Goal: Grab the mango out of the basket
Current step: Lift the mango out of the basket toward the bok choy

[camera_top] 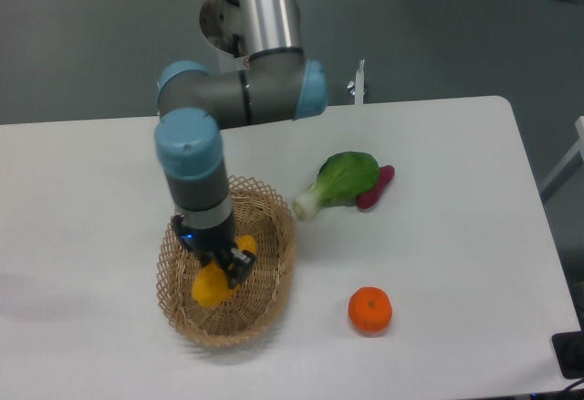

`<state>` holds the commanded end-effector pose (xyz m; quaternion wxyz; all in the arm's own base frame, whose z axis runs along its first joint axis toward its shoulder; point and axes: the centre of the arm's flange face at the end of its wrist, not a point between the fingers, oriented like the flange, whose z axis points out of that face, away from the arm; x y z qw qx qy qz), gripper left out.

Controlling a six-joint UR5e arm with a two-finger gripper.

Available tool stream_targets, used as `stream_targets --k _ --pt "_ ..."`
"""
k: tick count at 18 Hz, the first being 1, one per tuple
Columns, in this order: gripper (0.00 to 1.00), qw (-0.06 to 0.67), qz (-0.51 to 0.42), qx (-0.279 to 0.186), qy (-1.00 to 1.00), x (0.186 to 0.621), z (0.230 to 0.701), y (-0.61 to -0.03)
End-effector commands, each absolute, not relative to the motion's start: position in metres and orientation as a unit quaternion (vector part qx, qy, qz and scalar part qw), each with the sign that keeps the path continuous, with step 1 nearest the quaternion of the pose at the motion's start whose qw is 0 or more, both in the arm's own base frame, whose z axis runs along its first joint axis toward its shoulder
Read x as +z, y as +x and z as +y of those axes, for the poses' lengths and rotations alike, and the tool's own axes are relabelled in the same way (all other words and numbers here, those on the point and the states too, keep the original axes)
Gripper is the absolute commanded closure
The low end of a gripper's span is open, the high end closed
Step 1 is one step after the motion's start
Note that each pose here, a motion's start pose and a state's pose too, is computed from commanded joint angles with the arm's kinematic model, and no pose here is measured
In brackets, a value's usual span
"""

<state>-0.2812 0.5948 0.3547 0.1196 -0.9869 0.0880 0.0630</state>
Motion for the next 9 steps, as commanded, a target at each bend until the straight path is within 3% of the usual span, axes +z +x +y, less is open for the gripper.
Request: stream_targets --k 5,9 --pt "0.53 0.143 0.073 0.046 -0.986 0.402 0.571 -0.343" --pt "0.53 0.133 0.099 0.049 -0.985 0.413 0.545 -0.382"
